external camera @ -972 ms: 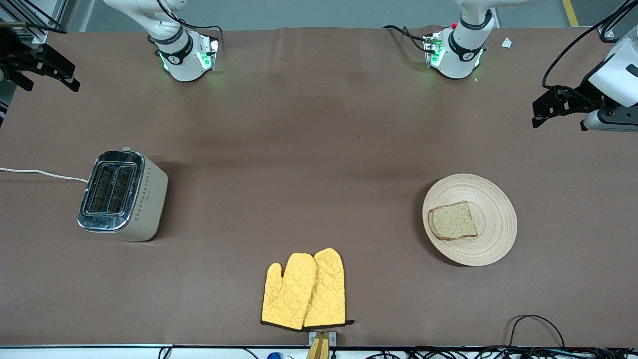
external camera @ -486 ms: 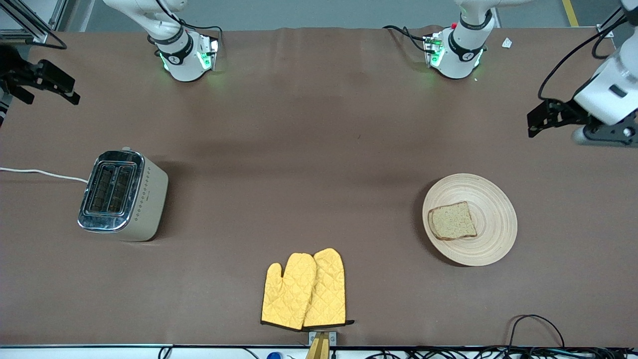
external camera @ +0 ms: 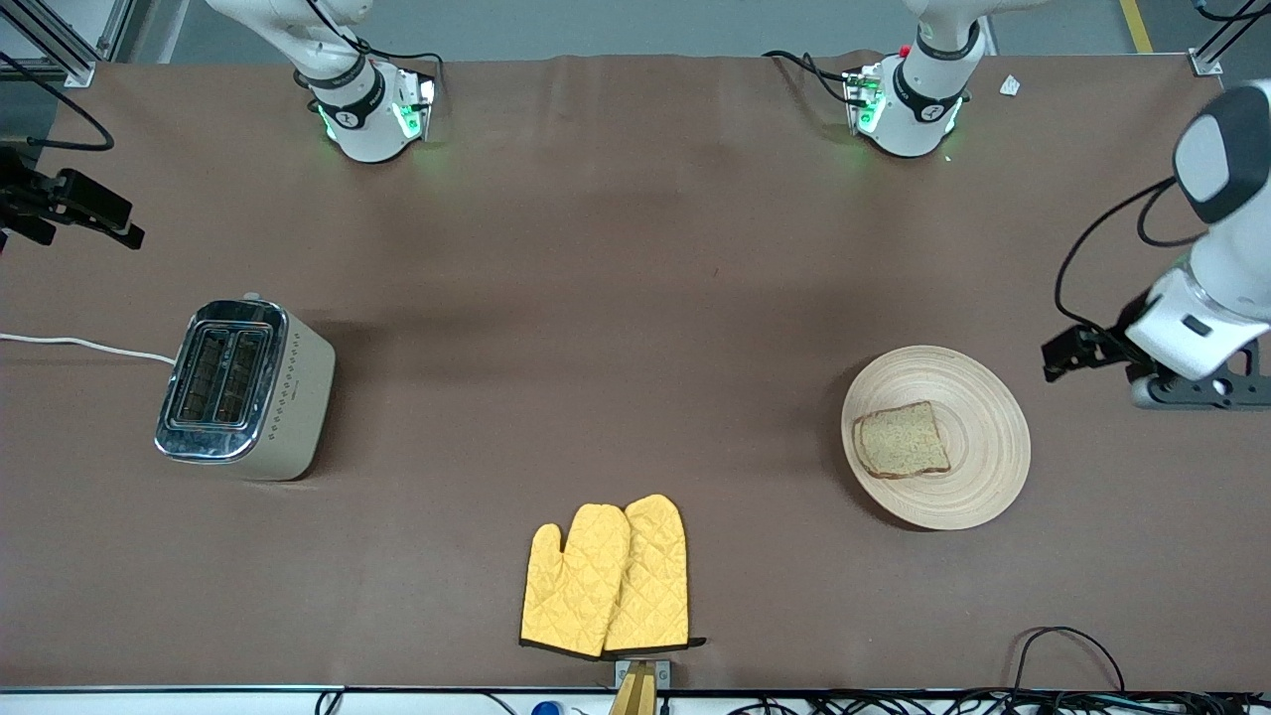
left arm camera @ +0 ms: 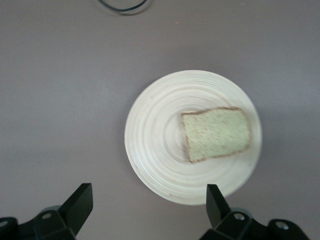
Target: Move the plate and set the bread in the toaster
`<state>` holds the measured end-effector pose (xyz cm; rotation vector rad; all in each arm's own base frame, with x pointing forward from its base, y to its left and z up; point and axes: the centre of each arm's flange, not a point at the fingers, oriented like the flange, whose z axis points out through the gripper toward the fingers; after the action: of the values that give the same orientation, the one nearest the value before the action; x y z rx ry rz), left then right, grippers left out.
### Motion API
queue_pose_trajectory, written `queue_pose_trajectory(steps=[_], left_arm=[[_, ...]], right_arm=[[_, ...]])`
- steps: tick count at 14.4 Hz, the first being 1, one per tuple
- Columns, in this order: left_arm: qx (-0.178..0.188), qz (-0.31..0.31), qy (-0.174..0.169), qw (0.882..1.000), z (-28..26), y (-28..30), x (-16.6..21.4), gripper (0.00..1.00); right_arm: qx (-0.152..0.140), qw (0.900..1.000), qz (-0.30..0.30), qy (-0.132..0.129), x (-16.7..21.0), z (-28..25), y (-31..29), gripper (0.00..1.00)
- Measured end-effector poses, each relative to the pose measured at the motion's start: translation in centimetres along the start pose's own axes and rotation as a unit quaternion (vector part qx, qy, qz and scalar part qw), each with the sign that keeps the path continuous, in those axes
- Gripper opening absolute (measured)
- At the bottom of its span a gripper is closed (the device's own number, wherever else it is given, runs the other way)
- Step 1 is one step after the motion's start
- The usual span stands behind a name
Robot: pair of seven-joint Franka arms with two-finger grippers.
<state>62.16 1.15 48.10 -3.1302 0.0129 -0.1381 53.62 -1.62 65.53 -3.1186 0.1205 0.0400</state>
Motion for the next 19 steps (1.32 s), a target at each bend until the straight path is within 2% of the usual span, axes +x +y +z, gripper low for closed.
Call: queue_pose_trajectory(steps=[4,8,11,14,19], left_arm=[[-0.049,-0.044,-0.016,0.998,6.1,-6.2,0.4,1.0],[-0.146,-0.042,-0.012,0.988,13.8,-12.8,0.2,1.0],[-0.218,-0.06,-0.005,0.974,19.0,-16.9,-0.7,1.0],[-0.277,-0.075,0.003,0.958,23.1,-18.6,-1.8,1.0],[-0.369,-0.092,-0.035,0.924,26.8,-19.1,-2.9,0.93]], right_arm=[[0.0,1.0,-0.001,-0.003,0.3,0.6,-0.1,1.0],[0.0,1.0,-0.002,-0.004,0.3,0.6,-0.2,1.0],[0.0,1.0,-0.004,-0.004,0.3,0.6,-0.4,1.0],[0.0,1.0,-0.004,-0.005,0.3,0.6,-0.5,1.0],[0.0,1.0,-0.006,-0.007,0.3,0.7,-0.6,1.0]])
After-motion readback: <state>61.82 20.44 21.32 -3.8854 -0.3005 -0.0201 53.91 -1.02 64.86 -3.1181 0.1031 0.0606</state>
